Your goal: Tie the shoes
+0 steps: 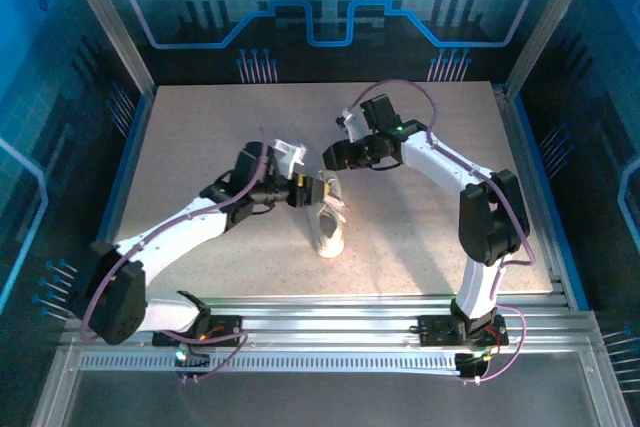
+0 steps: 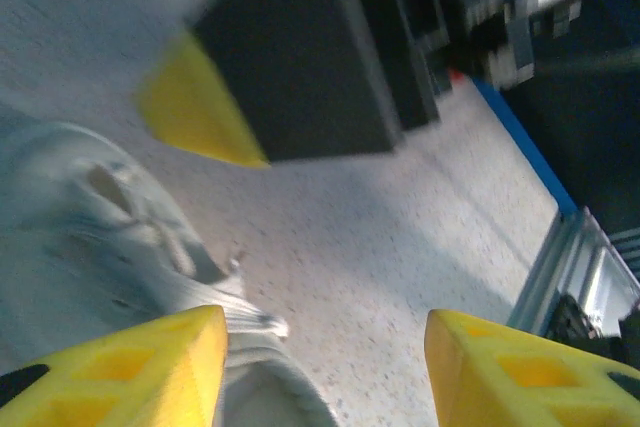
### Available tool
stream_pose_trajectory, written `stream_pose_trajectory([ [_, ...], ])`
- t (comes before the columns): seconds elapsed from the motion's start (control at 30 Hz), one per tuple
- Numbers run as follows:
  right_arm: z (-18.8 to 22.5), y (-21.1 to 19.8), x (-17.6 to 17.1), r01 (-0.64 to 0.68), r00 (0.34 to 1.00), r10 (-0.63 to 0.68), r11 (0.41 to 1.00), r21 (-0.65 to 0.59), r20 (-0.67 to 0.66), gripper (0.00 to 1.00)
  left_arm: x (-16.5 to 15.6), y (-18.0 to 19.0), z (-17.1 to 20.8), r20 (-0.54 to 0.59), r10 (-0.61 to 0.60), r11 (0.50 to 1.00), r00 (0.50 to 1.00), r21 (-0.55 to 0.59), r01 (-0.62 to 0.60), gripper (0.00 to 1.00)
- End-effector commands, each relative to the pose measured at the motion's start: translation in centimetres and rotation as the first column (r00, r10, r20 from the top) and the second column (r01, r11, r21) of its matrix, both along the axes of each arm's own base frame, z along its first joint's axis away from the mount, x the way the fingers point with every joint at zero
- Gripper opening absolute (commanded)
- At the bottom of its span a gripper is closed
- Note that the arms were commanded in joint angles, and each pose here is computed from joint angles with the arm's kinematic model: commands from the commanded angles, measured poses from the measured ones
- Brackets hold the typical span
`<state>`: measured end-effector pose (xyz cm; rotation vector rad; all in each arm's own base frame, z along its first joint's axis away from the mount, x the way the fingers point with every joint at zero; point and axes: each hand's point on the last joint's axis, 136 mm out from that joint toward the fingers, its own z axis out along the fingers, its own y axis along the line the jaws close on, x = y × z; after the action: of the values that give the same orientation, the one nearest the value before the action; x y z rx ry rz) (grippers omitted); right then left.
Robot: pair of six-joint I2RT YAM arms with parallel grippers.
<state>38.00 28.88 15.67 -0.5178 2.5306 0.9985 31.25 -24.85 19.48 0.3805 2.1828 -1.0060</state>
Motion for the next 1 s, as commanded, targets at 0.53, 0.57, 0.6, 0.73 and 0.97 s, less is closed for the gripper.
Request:
stream_pose_trajectory([
  [0.53, -3.5, 6.0, -1.0, -0.084, 0.987, 0.075, 0.995, -0.059, -0.145, 0.52, 0.5, 10.7, -2.5, -0.022, 0.202, 0.978, 0.979, -0.039, -0.203, 0.59],
  [0.57, -3.2, 6.5, -1.0, -0.096, 0.985, 0.089, 0.994, -0.044, -0.145, 0.50, 0.4, 10.8, -2.7, -0.026, 0.203, 0.978, 0.979, -0.040, -0.204, 0.59],
  [0.6, -2.9, 7.0, -1.1, -0.107, 0.984, 0.102, 0.994, -0.032, -0.146, 0.49, 0.3, 10.8, -2.9, -0.029, 0.199, 0.979, 0.980, -0.042, -0.200, 0.59],
  [0.73, -2.2, 8.5, -1.6, -0.144, 0.980, 0.142, 0.990, -0.005, -0.141, 0.39, 0.1, 10.8, -3.2, -0.029, 0.190, 0.979, 0.981, -0.065, -0.192, 0.57],
  [0.97, -0.4, 8.7, -1.7, -0.137, 0.989, 0.134, 0.990, -0.045, -0.068, 0.48, 0.0, 10.1, -3.5, 0.002, 0.136, 0.986, 0.991, -0.095, -0.135, 0.55],
])
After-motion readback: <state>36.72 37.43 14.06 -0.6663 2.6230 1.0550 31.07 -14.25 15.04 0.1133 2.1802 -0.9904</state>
